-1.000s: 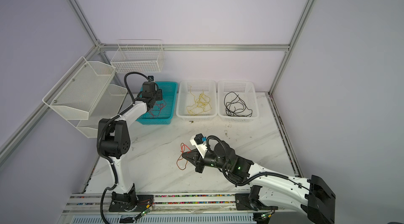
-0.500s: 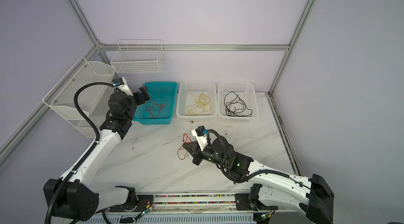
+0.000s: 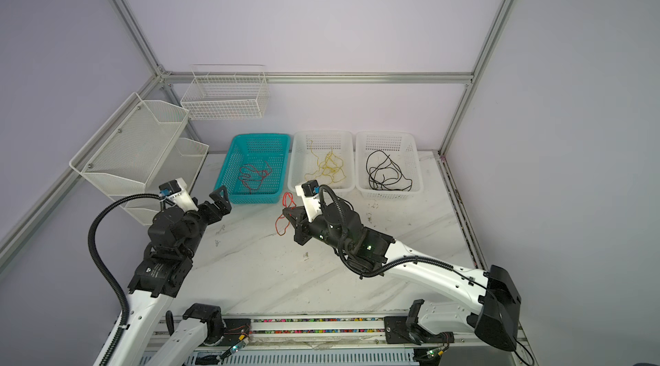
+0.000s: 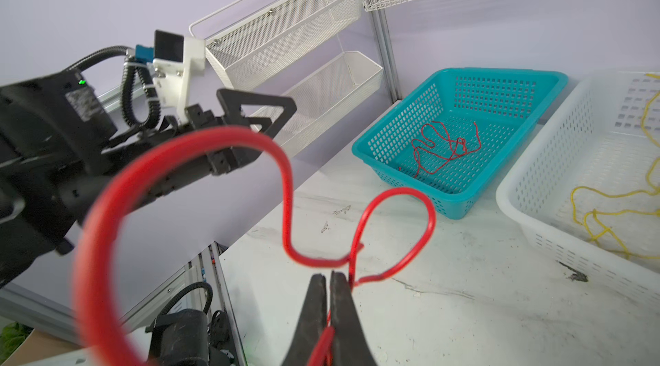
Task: Untangle the cables
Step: 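Carry the red wire over the teal basket with the right gripper while the left withdraws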
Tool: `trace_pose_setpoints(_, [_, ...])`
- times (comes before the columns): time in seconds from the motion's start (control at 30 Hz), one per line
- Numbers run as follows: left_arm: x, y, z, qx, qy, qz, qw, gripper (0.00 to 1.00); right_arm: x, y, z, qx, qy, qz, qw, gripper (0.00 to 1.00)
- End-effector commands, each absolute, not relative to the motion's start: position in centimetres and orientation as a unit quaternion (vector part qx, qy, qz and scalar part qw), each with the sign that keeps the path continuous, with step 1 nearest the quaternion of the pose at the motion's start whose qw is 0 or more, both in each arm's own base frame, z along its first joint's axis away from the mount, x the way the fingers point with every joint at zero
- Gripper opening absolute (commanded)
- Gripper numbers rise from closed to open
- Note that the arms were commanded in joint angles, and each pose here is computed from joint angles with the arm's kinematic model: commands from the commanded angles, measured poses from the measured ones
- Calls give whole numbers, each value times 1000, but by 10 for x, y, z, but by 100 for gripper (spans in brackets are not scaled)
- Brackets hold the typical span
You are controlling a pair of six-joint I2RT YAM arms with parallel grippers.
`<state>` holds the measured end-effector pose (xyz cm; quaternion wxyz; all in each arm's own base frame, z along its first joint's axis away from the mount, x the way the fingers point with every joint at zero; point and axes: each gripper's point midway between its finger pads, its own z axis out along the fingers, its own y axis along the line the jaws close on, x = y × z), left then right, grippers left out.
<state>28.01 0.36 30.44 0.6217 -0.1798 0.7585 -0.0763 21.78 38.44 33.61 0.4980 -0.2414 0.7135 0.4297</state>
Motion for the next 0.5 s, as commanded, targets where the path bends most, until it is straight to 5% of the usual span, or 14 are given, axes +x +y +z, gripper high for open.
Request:
trace_pose_setpoints(0.0, [268,7,265,-155,794,-36,587,100,229,392,348,-239,716,408,514,0])
trace_pose_setpoints(0.47, [260,10,250,-151,789,-31,595,100,293,434,363,-214,725,375,537,0])
